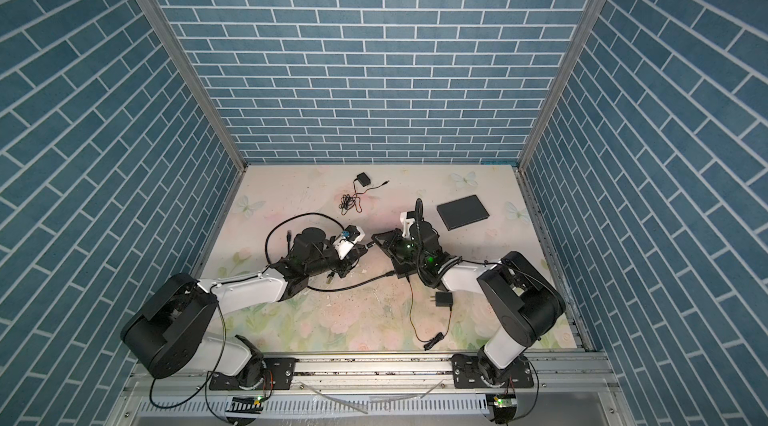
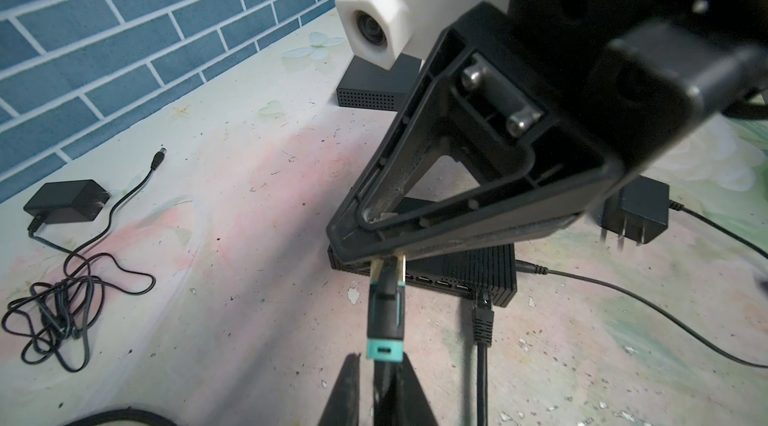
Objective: Insert the plug into the switch port
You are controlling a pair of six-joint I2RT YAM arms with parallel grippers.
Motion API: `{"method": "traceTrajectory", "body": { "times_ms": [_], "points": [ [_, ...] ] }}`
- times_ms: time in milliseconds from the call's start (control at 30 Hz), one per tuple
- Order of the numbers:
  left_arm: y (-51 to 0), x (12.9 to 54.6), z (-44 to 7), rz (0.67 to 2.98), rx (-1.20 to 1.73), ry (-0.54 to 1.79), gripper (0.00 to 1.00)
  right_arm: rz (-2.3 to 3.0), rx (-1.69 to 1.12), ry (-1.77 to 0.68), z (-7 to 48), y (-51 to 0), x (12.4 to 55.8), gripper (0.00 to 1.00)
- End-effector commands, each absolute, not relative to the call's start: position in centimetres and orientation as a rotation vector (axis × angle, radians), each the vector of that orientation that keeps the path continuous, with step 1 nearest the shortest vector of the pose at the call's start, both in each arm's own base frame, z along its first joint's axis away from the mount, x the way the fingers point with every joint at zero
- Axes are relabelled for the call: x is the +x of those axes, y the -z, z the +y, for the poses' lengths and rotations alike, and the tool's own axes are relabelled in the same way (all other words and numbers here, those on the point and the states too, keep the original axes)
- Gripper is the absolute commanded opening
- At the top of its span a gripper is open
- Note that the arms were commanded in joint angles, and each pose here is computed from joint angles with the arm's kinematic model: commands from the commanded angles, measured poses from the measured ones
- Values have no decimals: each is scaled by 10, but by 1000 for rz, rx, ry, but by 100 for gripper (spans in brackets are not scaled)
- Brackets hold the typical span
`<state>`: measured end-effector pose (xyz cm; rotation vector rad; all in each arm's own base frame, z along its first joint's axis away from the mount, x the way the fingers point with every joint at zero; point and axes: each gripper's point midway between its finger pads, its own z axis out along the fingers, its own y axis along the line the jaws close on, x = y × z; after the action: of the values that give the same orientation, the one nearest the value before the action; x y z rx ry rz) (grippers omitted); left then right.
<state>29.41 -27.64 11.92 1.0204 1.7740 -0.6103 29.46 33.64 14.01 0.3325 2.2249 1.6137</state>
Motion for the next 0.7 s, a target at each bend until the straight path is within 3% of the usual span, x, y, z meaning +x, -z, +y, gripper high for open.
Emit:
{"method": "traceTrajectory", "body": {
  "times_ms": [0, 167, 667],
  "points": [
    [-129, 298, -279, 1729, 1003, 627, 12, 2237, 361, -1637, 341, -142, 291, 5],
    [-131, 296, -279, 1722, 1014, 641, 0, 2252, 362, -1620, 340, -137, 289, 6],
    [-87, 279, -273, 1889, 1186, 727, 0, 2350, 167, -1195, 290, -120, 277, 31]
  ]
}}
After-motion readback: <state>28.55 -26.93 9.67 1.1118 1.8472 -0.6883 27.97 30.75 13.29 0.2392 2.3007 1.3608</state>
